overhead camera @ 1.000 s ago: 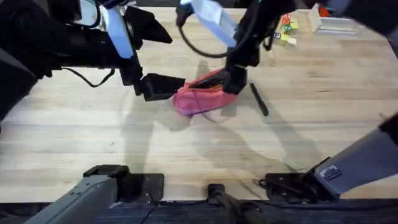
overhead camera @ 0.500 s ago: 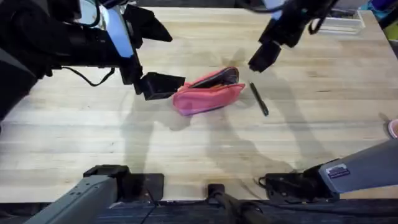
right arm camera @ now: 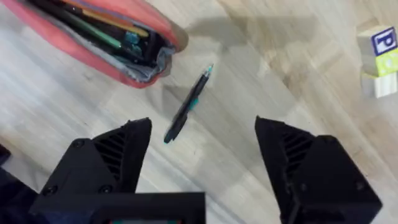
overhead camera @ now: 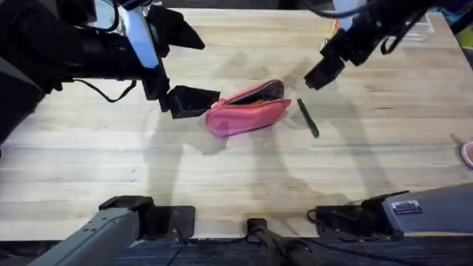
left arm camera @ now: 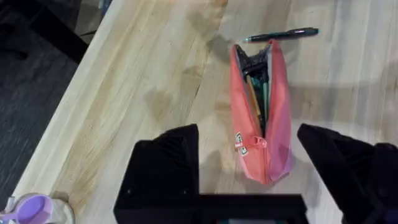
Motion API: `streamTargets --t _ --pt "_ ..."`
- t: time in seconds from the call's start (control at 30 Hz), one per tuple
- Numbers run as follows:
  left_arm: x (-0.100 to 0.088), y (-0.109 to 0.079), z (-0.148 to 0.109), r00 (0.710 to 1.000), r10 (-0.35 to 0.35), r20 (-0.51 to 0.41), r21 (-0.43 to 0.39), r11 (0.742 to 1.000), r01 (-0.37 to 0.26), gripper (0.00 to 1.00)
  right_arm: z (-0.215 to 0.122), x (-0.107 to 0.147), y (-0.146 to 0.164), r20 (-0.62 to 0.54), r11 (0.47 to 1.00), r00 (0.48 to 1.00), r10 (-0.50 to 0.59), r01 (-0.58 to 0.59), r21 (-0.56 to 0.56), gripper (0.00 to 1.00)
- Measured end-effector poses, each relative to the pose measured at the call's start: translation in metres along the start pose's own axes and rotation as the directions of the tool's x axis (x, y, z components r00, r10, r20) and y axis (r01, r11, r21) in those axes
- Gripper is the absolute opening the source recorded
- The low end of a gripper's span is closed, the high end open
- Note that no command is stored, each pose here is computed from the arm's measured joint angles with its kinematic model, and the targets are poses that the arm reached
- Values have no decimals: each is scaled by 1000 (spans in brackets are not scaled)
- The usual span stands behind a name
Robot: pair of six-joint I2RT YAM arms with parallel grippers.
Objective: Unzip the bag, pick up the pens from the table one at a time and place them inside, then zip the bag closed.
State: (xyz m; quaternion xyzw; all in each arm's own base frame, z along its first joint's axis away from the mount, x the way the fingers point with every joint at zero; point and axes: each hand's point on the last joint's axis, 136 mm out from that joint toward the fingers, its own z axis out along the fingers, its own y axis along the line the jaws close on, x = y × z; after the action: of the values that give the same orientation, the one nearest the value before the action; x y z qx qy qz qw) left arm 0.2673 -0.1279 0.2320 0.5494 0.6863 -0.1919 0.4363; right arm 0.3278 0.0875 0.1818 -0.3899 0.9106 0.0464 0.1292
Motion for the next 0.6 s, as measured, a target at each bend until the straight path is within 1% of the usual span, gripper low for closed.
streamTargets --t 0.1,0.37,0.6 --pt "0 0 0 1000 0 0 0 1000 0 992 2 9 1 14 1000 1000 18 -18 12 997" --pt "0 0 0 1000 0 0 0 1000 0 993 9 38 -2 46 992 993 112 -114 47 997" --pt "0 0 0 1000 0 0 0 1000 0 993 36 60 1 34 981 982 186 -188 42 996"
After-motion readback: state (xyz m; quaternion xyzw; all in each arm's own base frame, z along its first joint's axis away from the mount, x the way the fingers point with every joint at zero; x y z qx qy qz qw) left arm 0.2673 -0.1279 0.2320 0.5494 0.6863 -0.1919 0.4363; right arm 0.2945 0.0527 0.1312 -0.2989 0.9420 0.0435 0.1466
